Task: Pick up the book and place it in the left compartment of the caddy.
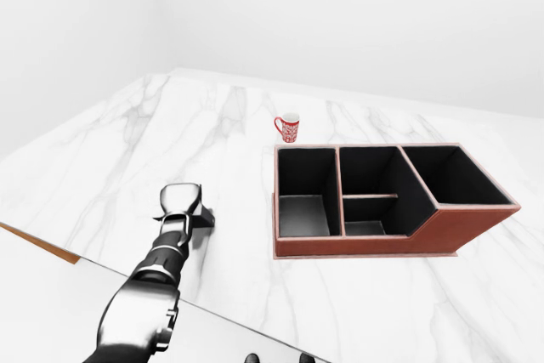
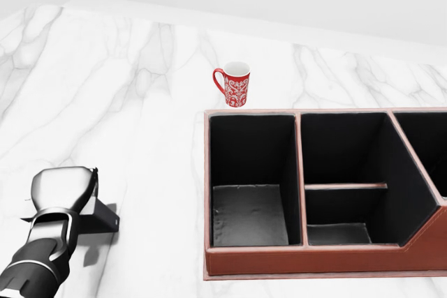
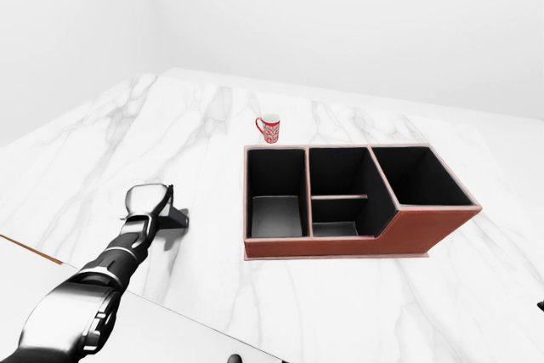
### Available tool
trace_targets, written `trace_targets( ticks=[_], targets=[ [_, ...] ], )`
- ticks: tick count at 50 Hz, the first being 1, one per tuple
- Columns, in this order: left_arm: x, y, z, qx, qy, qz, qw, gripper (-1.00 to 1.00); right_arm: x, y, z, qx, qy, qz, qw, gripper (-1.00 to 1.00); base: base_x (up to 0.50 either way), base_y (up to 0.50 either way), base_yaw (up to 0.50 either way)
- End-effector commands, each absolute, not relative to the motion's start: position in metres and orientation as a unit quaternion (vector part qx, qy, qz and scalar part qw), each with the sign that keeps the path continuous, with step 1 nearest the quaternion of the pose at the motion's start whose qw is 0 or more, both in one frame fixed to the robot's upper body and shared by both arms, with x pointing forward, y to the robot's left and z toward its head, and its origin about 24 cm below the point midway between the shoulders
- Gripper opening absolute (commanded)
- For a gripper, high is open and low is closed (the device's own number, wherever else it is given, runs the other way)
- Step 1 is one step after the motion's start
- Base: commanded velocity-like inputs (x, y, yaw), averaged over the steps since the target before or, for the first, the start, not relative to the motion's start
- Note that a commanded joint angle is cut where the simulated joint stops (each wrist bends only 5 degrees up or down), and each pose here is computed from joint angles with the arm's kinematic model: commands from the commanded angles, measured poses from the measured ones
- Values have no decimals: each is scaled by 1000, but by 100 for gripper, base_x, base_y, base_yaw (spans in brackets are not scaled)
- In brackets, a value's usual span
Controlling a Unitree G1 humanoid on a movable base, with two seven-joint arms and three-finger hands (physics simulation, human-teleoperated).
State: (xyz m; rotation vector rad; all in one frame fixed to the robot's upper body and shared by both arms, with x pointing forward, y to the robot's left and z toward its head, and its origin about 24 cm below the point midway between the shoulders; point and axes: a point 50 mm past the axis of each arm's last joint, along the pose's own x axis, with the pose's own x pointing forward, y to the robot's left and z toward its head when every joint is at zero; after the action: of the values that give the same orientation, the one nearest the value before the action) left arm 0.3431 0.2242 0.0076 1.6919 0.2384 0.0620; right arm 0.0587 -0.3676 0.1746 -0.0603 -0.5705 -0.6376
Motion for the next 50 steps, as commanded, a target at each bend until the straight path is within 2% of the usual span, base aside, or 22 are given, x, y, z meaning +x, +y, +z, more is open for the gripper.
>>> trace_targets(
  ticks=[1, 12, 13, 20, 25, 27, 28, 33, 37, 38, 40, 50],
  targets=[
    [315, 231, -28, 712, 187, -3, 677, -100, 59, -368, 173, -28, -273, -308, 911, 100, 0, 0, 0],
    [315, 232, -26, 720, 164, 17, 674, -100, 59, -367, 175, -31, -276, -308, 910, 100, 0, 0, 0],
    [317, 231, -23, 712, 151, 36, 685, -100, 59, -367, 174, -31, -275, -308, 910, 100, 0, 0, 0],
    [314, 212, -30, 700, 115, -4, 705, -100, 59, -367, 176, -33, -278, -308, 909, 100, 0, 0, 0],
    [320, 195, -21, 707, 58, -8, 705, -100, 58, -366, 176, -34, -277, -308, 910, 100, 0, 0, 0],
    [320, 195, -21, 708, 56, -7, 704, -100, 58, -366, 176, -34, -277, -308, 909, 100, 0, 0, 0],
    [327, 190, -3, 696, 9, 23, 717, -100, 58, -367, 175, -34, -276, -309, 910, 100, 0, 0, 0],
    [328, 183, 41, 688, -85, 105, 713, -100, 59, -367, 173, -32, -273, -309, 911, 100, 0, 0, 0],
    [327, 183, 42, 687, -88, 108, 713, -100, 59, -368, 173, -31, -272, -309, 911, 100, 0, 0, 0],
    [325, 177, 63, 681, -121, 140, 709, -100, 59, -368, 173, -29, -271, -310, 911, 100, 0, 0, 0],
    [322, 174, 76, 675, -127, 145, 712, -100, 60, -369, 172, -29, -270, -311, 911, 100, 0, 0, 0],
    [311, 169, 122, 656, -160, 172, 717, -100, 59, -369, 172, -29, -271, -310, 911, 100, 0, 0, 0]
  ],
)
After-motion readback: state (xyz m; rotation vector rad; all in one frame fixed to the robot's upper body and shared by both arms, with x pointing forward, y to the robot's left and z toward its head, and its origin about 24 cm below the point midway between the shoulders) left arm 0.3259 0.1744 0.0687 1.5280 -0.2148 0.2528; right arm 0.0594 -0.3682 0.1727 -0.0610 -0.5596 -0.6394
